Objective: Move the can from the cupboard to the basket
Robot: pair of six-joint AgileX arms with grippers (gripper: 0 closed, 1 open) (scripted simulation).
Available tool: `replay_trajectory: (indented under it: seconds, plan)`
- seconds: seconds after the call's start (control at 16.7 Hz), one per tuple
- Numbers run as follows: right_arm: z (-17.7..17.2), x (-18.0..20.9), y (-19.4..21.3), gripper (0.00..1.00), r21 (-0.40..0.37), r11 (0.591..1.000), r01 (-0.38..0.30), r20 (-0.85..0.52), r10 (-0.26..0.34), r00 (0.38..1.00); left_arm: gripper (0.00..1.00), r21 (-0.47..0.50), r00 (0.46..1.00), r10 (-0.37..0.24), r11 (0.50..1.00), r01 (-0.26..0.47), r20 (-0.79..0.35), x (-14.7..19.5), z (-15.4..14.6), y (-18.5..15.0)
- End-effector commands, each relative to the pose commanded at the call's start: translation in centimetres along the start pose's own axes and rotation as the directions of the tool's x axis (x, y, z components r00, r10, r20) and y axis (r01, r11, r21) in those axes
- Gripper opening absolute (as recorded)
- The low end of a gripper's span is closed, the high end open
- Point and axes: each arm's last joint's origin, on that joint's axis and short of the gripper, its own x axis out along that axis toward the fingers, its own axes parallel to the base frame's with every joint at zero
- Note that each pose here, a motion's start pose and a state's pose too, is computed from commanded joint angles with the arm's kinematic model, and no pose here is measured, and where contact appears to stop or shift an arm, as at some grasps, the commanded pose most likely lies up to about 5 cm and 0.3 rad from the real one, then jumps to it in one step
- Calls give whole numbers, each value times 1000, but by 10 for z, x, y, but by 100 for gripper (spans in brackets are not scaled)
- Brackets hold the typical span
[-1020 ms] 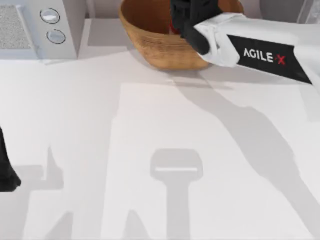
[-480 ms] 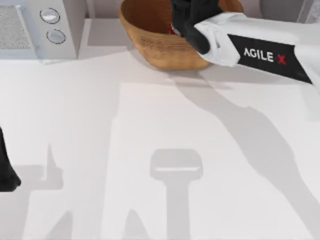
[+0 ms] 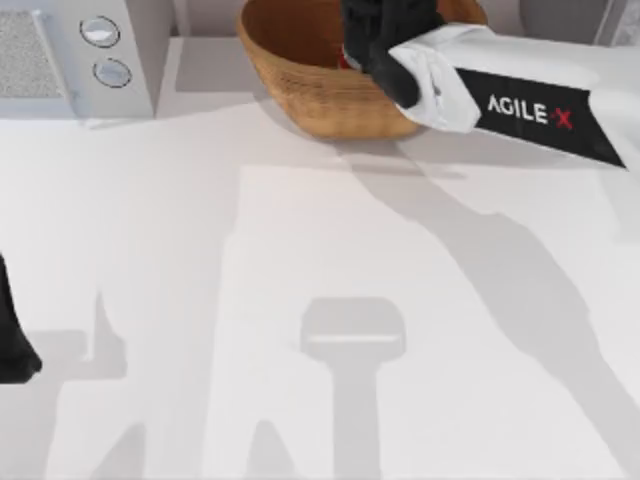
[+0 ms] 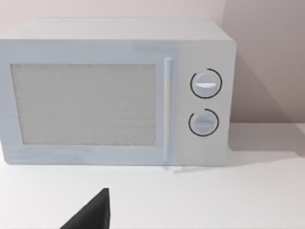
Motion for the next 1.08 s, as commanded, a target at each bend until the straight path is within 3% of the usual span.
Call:
replay_trajectory:
  seconds: [1.08]
  plan:
    - [3, -1, -1, 100, 1, 1000, -3, 2, 3, 1000, 100, 0, 1000, 0, 1000, 0, 0, 0, 0, 0]
